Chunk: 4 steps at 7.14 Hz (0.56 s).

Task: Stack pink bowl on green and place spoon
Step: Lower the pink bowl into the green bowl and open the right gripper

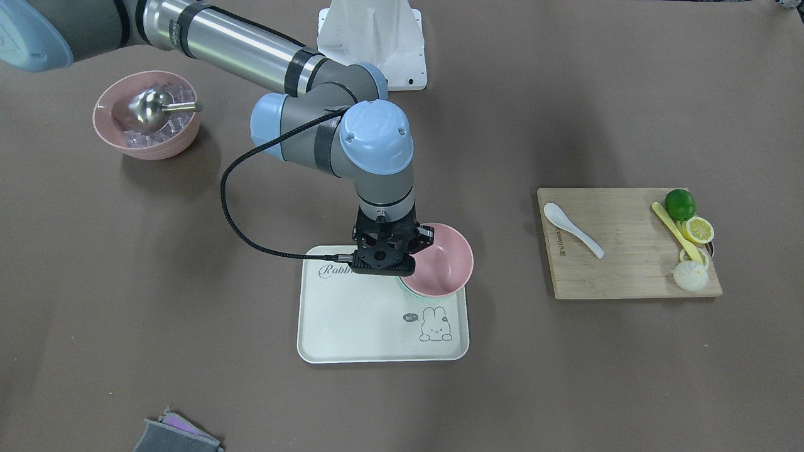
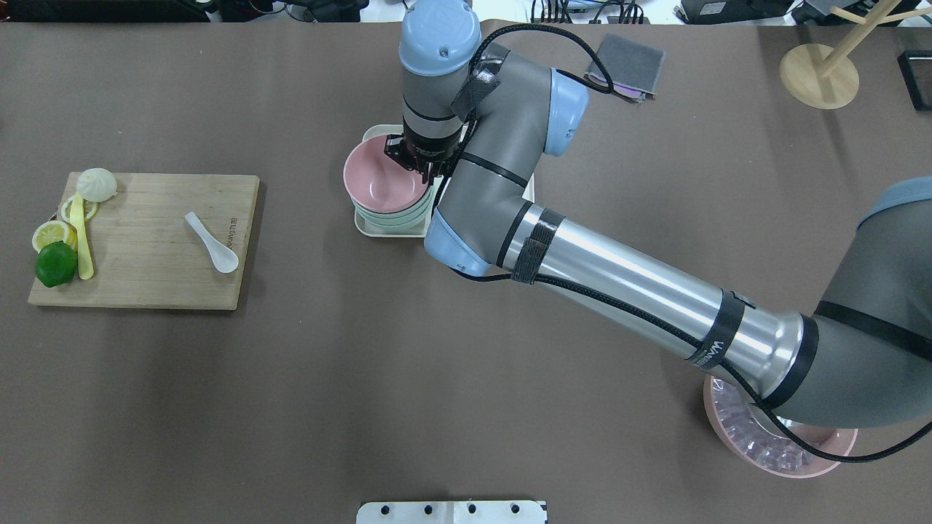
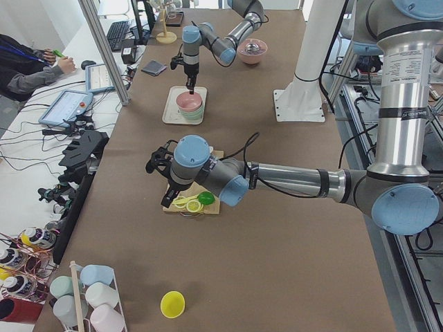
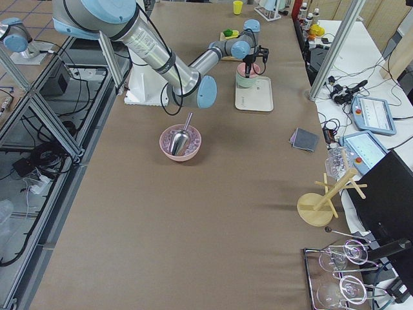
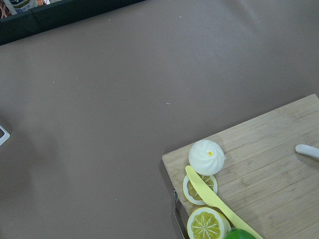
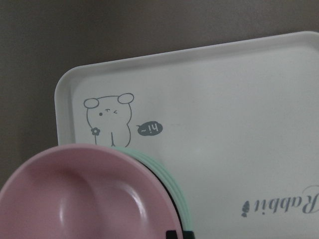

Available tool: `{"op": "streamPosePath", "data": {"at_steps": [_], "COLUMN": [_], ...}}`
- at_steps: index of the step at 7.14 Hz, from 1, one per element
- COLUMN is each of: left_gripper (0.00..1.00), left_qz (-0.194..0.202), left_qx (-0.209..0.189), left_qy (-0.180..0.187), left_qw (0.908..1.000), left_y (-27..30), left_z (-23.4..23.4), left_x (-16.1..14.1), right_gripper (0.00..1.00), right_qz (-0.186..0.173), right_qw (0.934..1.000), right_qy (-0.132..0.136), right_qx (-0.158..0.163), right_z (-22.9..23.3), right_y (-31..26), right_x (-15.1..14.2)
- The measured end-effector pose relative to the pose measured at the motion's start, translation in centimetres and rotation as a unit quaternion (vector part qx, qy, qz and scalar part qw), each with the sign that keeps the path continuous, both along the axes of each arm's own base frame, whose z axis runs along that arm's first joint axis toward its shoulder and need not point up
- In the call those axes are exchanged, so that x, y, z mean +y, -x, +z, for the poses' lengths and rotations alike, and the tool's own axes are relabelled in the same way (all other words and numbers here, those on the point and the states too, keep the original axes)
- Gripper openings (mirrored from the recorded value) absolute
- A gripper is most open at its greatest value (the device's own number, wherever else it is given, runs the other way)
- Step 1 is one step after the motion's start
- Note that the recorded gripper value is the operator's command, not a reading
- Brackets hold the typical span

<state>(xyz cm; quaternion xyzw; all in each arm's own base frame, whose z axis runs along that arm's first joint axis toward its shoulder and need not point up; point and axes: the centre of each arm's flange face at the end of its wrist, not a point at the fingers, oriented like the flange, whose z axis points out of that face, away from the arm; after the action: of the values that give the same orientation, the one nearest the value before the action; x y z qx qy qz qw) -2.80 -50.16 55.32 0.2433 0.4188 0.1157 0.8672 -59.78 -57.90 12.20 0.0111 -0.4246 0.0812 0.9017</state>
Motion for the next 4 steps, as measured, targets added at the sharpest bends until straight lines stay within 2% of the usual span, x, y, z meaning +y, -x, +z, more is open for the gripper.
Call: {"op": "streamPosePath", "data": {"at_steps": [3, 4], "left_gripper": [0.98, 0.98], "left_qz": [0.000, 0.000], "left_qx": [0.000, 0.000], "left_qy": [0.000, 0.000], "left_qw": [1.0000, 1.0000], "left_y": [0.00, 0.00], "left_z": [-0.04, -0.03], "left_x": [0.00, 0.00], "right_gripper": [0.00, 0.35], "right_qz": [-0.009, -0.015], "right_qw": [0.9999, 0.9998], "right_qy": [-0.006, -0.011], "right_qx": [0.000, 0.000], "right_z": [0.22, 0.25], "right_y": [0.33, 0.32], "right_x": [0.24, 0.26]}}
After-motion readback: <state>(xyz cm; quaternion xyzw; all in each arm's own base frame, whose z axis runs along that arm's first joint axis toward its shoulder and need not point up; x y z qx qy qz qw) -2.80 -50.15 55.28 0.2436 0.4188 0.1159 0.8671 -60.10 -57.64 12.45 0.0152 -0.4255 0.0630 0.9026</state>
